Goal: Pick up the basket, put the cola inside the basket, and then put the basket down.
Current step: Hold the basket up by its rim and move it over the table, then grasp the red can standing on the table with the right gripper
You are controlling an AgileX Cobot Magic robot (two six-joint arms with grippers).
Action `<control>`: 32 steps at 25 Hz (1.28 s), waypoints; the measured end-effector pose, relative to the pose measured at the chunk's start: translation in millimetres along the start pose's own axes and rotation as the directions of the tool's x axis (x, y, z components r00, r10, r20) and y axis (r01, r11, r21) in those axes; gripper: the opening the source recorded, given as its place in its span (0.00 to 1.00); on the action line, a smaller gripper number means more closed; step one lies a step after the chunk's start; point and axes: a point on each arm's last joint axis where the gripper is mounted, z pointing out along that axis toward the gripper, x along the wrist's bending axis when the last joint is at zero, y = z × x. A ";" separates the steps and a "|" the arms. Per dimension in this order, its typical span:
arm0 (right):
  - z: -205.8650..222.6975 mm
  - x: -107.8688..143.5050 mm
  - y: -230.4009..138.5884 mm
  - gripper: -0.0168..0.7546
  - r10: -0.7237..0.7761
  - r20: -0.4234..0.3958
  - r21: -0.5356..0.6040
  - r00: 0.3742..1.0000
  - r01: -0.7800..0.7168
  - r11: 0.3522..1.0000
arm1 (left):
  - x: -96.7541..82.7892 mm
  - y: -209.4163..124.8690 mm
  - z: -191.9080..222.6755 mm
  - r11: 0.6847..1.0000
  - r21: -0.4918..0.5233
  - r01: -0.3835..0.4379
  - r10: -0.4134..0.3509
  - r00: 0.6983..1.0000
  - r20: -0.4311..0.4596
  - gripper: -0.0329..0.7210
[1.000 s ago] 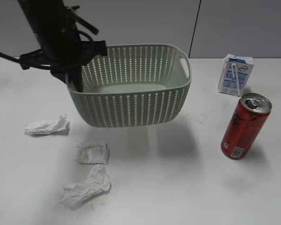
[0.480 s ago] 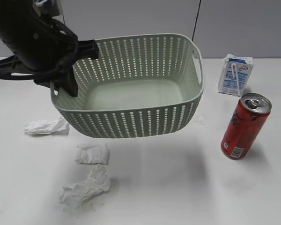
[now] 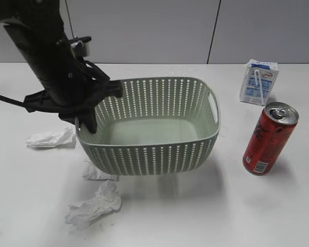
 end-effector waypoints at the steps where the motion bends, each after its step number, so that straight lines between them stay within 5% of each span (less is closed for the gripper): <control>1: 0.7 0.9 2.7 0.79 0.019 -0.009 0.008 1.000 -0.018 1.000 | 0.2 0.4 1.7 1.000 0.003 -0.010 0.010 1.000 -0.002 0.04; 6: 20.8 1.8 29.5 0.78 0.085 -0.015 0.165 0.996 -0.081 0.983 | 0.1 1.1 2.3 0.999 -0.004 -0.046 0.046 0.999 -0.001 0.04; 11: 53.3 6.5 75.1 0.88 0.119 -0.068 0.265 0.991 -0.097 0.959 | 0.1 1.5 2.2 0.999 -0.009 -0.050 0.050 0.999 0.000 0.04; 21: 175.3 17.8 132.7 0.89 0.081 -0.151 0.475 0.985 0.001 0.880 | -0.1 1.7 2.2 0.999 -0.011 -0.051 0.051 0.999 0.001 0.04; 32: 251.8 38.2 118.1 0.89 0.018 -0.011 0.627 1.000 -0.007 0.779 | 0.0 1.8 2.2 0.999 -0.012 -0.053 0.053 0.999 0.000 0.04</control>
